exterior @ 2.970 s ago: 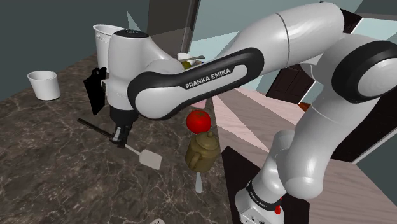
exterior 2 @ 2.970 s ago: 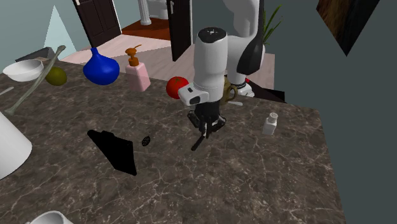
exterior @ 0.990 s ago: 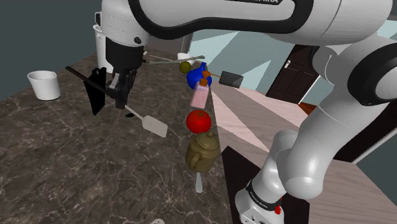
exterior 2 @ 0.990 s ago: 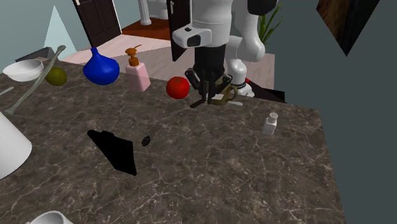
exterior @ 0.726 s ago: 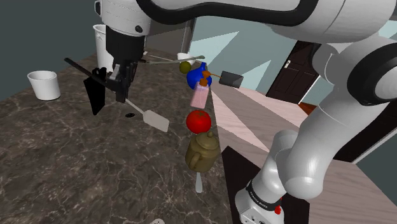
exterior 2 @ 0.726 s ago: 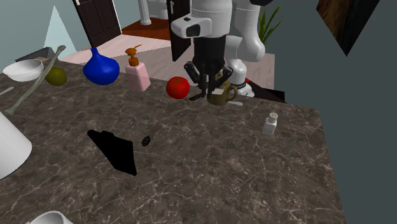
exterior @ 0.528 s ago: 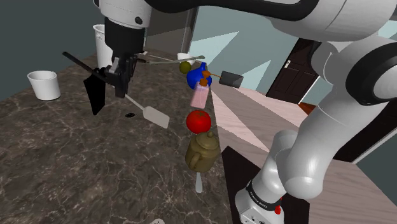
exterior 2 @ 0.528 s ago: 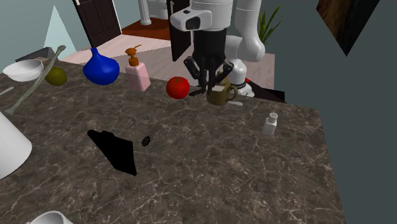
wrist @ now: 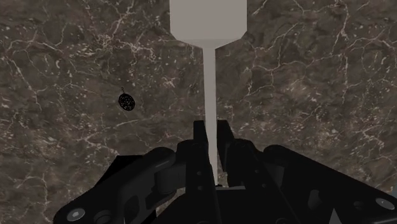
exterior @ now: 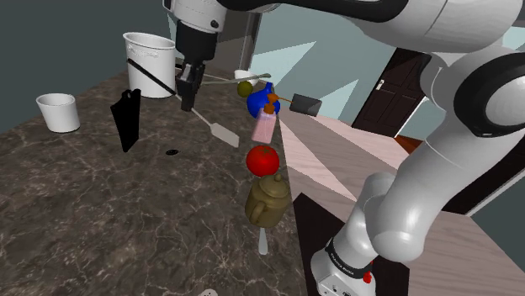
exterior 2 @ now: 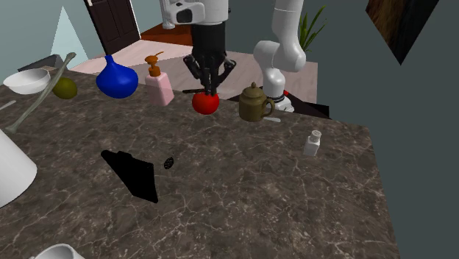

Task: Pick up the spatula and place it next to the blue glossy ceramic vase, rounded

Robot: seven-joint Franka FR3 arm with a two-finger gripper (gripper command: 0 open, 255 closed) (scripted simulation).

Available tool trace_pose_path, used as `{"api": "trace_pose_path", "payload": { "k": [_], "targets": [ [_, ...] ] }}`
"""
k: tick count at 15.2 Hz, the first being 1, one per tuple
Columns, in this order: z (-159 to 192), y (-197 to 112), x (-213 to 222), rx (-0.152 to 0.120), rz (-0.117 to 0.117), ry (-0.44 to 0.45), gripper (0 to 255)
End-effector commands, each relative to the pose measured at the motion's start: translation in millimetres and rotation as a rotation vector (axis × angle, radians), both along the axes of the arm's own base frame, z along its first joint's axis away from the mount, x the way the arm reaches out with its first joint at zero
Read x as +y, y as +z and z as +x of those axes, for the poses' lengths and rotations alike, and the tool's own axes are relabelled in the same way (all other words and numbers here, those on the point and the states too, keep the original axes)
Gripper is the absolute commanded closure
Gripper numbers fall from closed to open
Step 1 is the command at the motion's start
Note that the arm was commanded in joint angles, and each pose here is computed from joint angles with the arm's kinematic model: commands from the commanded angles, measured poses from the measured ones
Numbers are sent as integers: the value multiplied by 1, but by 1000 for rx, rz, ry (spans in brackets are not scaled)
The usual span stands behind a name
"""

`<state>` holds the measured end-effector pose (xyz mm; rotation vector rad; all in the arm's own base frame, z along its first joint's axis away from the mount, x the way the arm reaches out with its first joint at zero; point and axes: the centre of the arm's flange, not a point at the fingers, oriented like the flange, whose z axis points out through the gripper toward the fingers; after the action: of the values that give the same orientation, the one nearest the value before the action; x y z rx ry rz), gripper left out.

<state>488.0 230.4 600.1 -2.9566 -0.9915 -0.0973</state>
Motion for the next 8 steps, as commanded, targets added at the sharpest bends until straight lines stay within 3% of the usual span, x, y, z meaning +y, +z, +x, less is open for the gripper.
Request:
{"api": "trace_pose_path", "payload": {
  "k": [1,8],
  "targets": [
    [9,0,-25,0,0,2,255],
    [42,0,-112,0,0,2,255]
  ]
}}
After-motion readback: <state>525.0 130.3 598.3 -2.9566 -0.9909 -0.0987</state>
